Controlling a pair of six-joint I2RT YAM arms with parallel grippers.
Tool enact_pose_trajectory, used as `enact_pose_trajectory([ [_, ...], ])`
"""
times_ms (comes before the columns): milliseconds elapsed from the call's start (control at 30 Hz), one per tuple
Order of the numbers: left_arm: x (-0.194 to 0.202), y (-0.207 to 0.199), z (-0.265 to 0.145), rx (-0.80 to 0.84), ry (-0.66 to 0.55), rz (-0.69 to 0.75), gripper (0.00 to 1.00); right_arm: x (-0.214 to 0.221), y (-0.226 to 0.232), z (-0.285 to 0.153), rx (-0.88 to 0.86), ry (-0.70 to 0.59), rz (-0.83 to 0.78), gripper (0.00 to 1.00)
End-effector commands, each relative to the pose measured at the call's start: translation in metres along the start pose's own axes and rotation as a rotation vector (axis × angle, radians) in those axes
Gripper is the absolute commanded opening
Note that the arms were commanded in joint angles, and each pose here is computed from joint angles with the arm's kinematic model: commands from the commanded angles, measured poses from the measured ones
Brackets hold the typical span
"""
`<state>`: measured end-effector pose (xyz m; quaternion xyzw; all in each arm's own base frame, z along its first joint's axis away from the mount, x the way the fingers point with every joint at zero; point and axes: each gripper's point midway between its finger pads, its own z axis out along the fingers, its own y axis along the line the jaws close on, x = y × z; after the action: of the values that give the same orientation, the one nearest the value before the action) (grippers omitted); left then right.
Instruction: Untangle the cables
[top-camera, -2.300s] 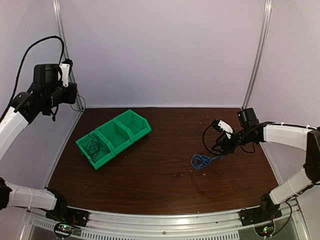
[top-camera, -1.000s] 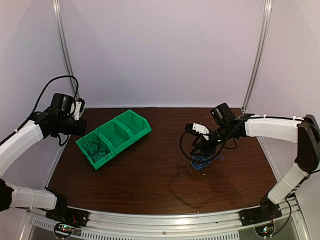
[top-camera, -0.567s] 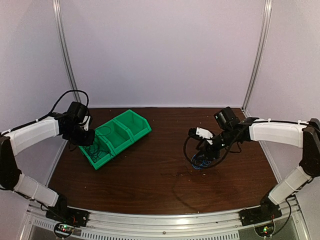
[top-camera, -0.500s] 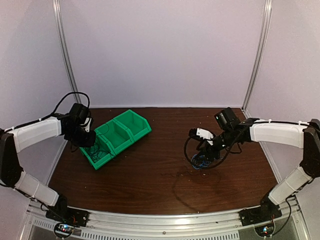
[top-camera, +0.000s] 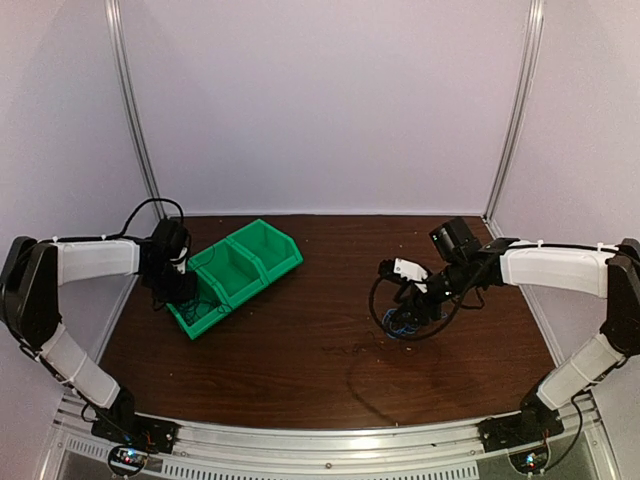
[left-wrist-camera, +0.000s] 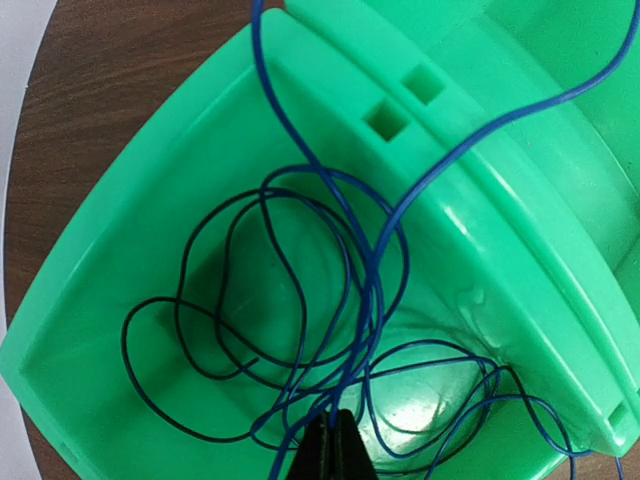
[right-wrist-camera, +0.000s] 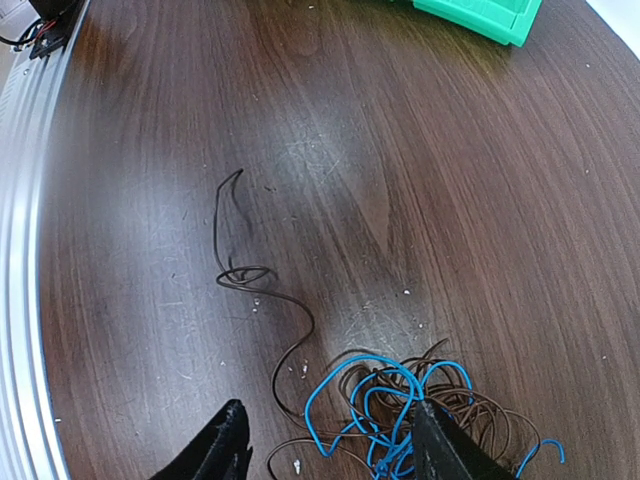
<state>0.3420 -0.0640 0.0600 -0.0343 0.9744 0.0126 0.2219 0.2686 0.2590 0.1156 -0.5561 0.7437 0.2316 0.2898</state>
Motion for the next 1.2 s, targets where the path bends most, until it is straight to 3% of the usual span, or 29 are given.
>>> enact_pose_trajectory([
  [0,-0.013,0.002,0.004,-0.005,-0.058,-0.025,0.0,0.001,0.0,0.0,0.003,-0.004,-0.017,0.57],
  [233,-0.014,-0.005,0.023,0.008,-0.028,-0.002,0.0,0.005,-0.001,0.004,-0.001,0.01,-0.013,0.57],
  [367,-0.024,-0.008,0.008,0.029,-0.054,-0.011,0.0,0.005,-0.001,0.003,0.003,0.011,-0.015,0.57],
  [533,-0.052,-0.01,-0.052,0.079,-0.171,-0.023,0.31,0.008,-0.001,0.006,-0.002,0.019,-0.011,0.57],
  [633,-0.065,-0.01,-0.086,0.095,-0.216,-0.011,0.41,0.01,-0.002,0.008,-0.007,0.029,-0.008,0.57],
  [867,-0.097,-0.015,-0.123,0.117,-0.295,0.025,0.52,0.01,-0.003,0.01,-0.006,0.033,-0.009,0.57],
  [1167,-0.144,-0.033,-0.082,0.088,-0.268,0.097,0.52,0.01,-0.005,0.007,0.011,0.036,-0.013,0.57],
])
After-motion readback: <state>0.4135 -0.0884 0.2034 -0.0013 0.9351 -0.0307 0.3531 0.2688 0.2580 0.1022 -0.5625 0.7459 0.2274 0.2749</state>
